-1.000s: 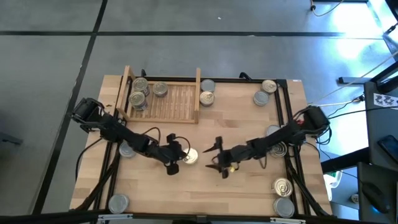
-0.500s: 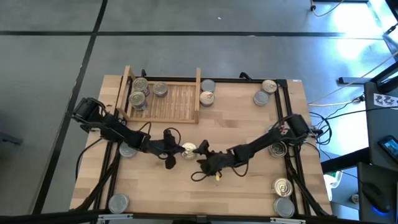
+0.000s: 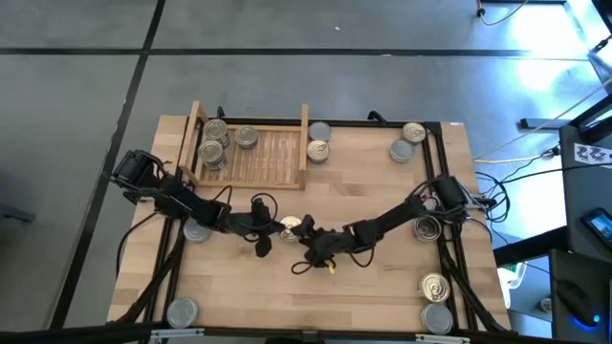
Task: Stack canned seafood by type on shelf
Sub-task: Stack the blue tuna can on top of the other blue tuna can on the shelf
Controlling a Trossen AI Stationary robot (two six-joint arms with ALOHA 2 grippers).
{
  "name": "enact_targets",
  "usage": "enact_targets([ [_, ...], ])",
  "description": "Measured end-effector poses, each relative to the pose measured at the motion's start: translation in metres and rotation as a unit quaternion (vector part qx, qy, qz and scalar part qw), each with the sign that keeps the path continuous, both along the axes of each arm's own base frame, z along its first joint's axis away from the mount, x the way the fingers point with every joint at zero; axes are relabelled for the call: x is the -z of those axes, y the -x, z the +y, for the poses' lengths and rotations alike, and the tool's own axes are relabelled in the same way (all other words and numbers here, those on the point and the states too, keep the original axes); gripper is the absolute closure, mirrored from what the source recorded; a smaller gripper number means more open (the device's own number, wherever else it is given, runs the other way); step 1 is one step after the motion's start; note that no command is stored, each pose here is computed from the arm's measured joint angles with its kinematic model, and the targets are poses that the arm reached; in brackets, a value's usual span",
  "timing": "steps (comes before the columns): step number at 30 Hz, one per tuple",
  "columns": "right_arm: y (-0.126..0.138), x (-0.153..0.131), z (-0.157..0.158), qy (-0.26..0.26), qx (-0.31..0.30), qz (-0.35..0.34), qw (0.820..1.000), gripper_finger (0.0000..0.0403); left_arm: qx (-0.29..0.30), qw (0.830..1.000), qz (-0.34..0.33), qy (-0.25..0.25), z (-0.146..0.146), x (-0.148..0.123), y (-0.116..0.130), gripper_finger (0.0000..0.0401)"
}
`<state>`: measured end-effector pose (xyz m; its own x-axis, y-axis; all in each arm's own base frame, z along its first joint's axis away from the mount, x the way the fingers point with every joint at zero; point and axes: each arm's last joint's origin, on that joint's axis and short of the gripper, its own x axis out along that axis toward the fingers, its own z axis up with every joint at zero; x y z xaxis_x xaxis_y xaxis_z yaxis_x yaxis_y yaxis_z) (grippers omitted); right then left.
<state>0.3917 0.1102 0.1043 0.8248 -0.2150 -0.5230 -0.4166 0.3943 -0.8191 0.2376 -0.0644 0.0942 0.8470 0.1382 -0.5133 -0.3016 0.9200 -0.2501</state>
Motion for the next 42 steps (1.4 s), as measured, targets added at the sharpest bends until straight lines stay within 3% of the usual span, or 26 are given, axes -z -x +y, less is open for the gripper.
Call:
enact_targets([
  [6, 0.0, 0.004, -0.006, 0.004, -0.014, 0.069, 0.998, 0.0095, -0.001, 1.0, 0.0, 0.001, 0.001, 0.0, 0.0, 0.0396],
  [16, -0.012, 0.0, -0.026, 0.0, 0.018, 0.028, 0.999, 0.0099, -0.014, 1.0, -0.003, -0.007, 0.002, 0.0, 0.0, 0.0396],
  [19, -0.013, 0.0, -0.022, -0.016, 0.006, 0.029, 0.999, 0.0131, -0.017, 1.0, -0.004, -0.009, 0.002, 0.0, 0.0, 0.0396],
  [23, -0.012, -0.002, -0.015, -0.047, 0.033, 0.005, 0.998, 0.021, -0.035, 0.999, -0.009, -0.02, 0.003, -0.001, 0.0, 0.0396],
  [33, 0.013, -0.024, 0.012, -0.049, 0.061, 0.048, 0.996, 0.0211, -0.013, 0.999, -0.035, -0.02, 0.004, -0.006, -0.006, 0.0393],
  [37, 0.035, -0.044, 0.02, -0.078, 0.087, 0.091, 0.989, 0.0212, -0.017, 0.998, -0.04, -0.036, 0.009, -0.009, -0.01, 0.0357],
  [42, 0.064, -0.058, 0.01, -0.138, 0.163, 0.114, 0.97, 0.0212, 0.03, 0.994, -0.049, -0.093, 0.009, -0.02, -0.023, 0.0261],
])
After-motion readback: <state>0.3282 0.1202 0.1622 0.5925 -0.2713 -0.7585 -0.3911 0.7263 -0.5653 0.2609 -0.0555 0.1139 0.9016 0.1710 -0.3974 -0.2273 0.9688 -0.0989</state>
